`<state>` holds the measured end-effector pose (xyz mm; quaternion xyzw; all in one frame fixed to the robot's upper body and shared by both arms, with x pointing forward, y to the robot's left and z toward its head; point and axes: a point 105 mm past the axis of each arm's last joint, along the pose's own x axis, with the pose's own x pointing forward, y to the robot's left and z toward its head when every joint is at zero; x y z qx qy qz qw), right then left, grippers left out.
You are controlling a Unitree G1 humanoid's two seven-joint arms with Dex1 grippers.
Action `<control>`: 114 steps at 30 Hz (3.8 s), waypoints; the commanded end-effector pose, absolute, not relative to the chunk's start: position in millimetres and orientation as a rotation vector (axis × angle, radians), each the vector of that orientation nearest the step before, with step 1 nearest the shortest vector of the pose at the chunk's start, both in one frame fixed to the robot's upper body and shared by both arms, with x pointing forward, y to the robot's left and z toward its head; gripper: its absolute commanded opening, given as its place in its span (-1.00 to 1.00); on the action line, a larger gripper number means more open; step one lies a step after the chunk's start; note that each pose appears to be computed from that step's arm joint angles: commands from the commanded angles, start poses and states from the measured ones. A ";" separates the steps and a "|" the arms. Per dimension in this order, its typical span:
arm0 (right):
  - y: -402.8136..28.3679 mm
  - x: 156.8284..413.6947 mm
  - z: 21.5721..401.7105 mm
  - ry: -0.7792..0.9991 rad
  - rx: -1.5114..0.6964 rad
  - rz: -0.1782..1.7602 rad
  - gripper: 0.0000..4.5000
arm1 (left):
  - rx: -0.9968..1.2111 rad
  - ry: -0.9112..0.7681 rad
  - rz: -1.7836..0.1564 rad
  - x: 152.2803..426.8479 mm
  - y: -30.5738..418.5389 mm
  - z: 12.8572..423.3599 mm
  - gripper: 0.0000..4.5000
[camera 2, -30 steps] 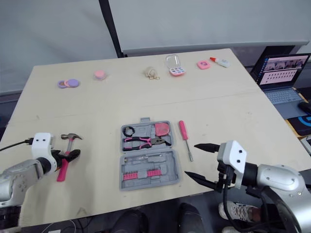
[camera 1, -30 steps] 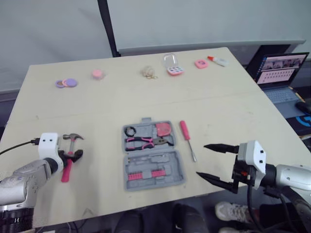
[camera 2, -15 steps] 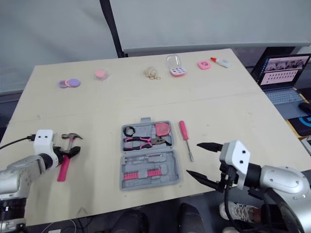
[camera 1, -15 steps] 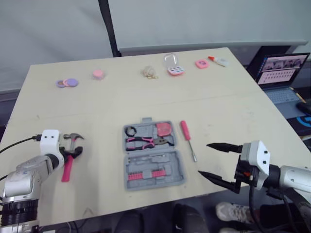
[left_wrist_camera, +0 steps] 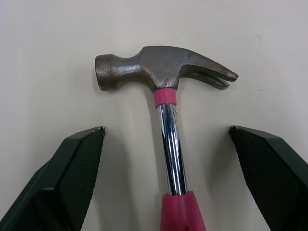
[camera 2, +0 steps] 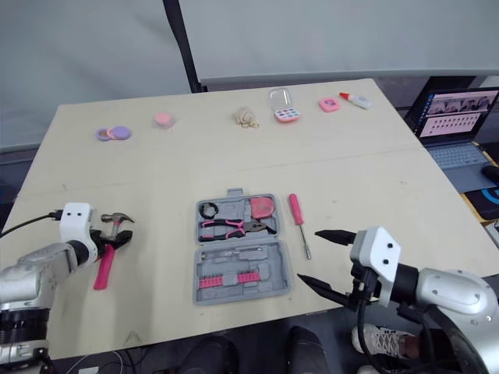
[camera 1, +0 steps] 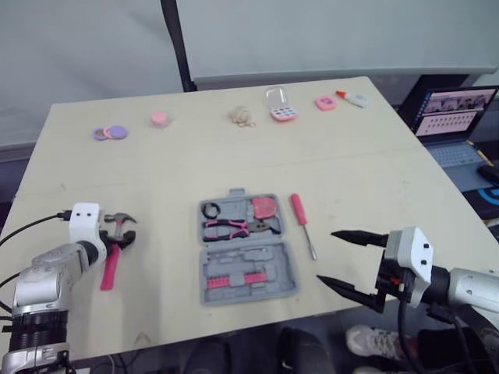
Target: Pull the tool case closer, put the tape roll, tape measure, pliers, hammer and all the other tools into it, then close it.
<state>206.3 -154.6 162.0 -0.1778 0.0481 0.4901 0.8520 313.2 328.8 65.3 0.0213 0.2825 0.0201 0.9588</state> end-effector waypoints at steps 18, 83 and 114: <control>-157.8 203.8 172.0 0.072 -0.405 1.013 1.00 | 0.022 0.573 0.014 321.4 315.9 56.1 0.75; -160.9 210.1 167.4 0.125 -0.453 1.114 1.00 | 0.505 0.613 -0.991 270.2 179.4 145.1 -0.97; -171.6 197.0 148.5 0.225 -0.503 1.121 1.00 | 0.887 0.524 -1.291 276.9 72.5 137.4 -0.97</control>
